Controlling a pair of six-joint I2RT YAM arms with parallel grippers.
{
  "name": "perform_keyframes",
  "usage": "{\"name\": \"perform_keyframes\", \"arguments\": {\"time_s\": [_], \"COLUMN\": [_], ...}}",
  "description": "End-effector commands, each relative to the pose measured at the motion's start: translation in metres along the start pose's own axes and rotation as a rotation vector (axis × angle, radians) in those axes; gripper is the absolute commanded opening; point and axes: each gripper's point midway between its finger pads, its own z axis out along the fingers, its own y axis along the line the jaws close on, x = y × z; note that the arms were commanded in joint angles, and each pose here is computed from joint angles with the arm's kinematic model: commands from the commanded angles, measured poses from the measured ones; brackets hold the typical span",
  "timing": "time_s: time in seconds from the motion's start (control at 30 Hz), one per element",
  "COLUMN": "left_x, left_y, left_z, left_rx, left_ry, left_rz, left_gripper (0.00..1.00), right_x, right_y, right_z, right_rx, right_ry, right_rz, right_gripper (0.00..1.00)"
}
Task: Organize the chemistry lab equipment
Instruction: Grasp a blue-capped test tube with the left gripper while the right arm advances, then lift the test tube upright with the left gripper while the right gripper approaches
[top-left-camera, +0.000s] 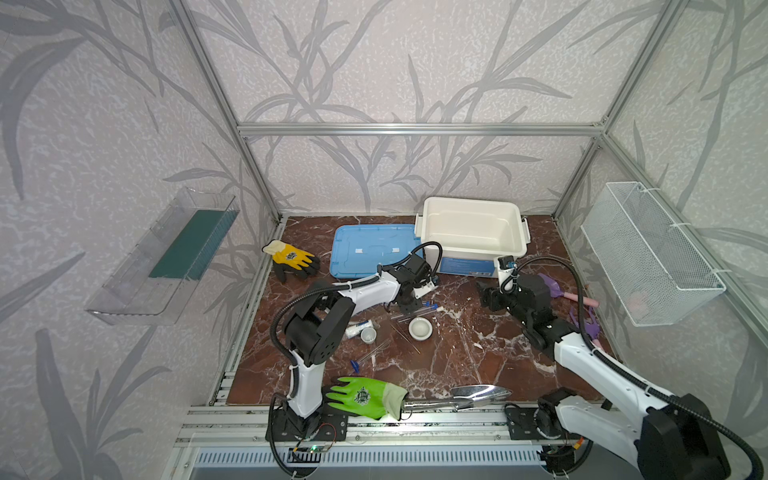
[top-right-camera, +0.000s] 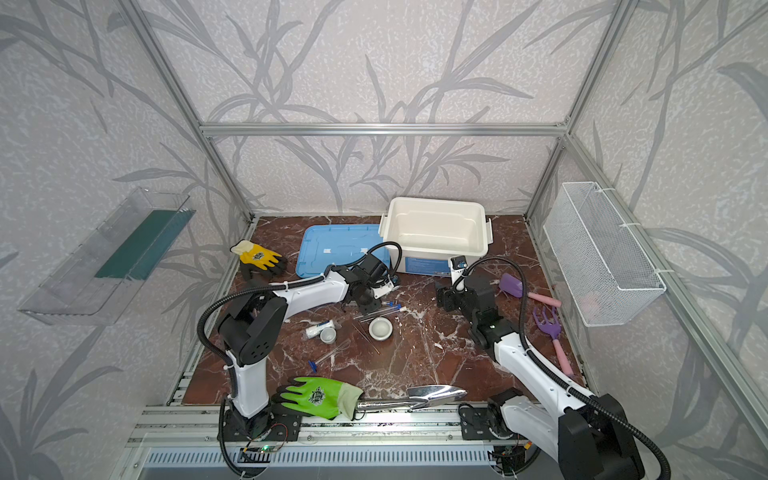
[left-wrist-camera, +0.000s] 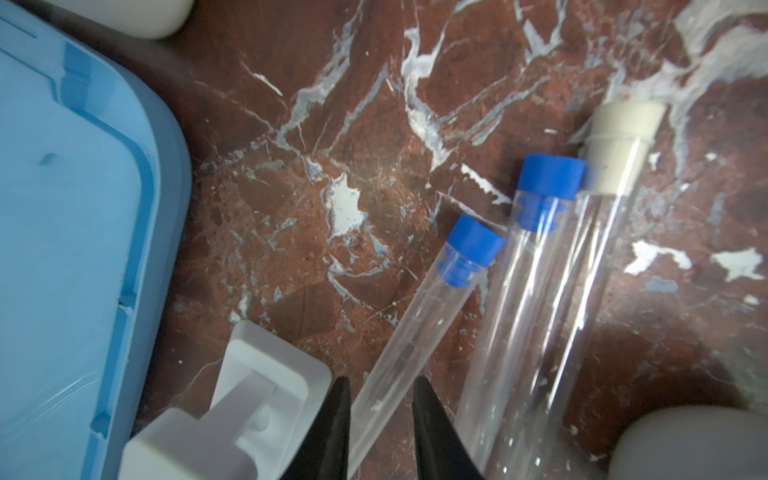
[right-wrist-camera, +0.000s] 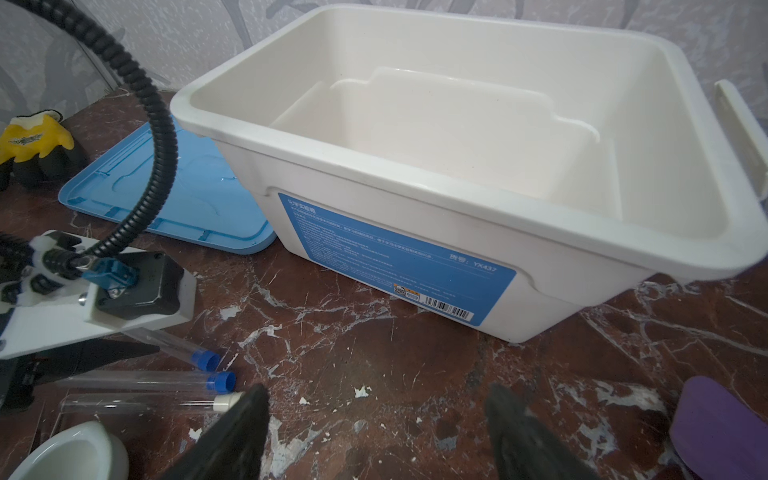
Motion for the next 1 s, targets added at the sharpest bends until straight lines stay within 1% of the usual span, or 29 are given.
{"name": "perform_keyframes", "arguments": {"time_s": [0.0, 0.3, 0.63, 0.97], "left_x": [-0.003, 0.005, 0.002, -0.016], "left_y": [0.003, 0.000, -0.002, -0.001], "left_z": [0.005, 0.014, 0.016, -0.011], "left_rx": [-0.011, 0.002, 0.022, 0.034], "left_ry": [0.009, 0.045, 0.034, -0.047], "left_rz": [0.035, 0.045, 0.029, -0.012], "left_gripper": [0.29, 0.29, 0.20, 0.19], "right_x": [-0.001, 0.003, 0.005, 0.005], "right_y": [0.004, 0.004, 0.002, 0.002], "right_z": [0.002, 0.006, 0.008, 0.007], "right_rx": [-0.019, -0.017, -0.008, -0.007], "right_ry": [-0.013, -0.003, 0.003, 0.004], "right_rz": [0.004, 0.004, 0.007, 0.013], "right_gripper": [0.81, 0.81, 0.81, 0.81]}}
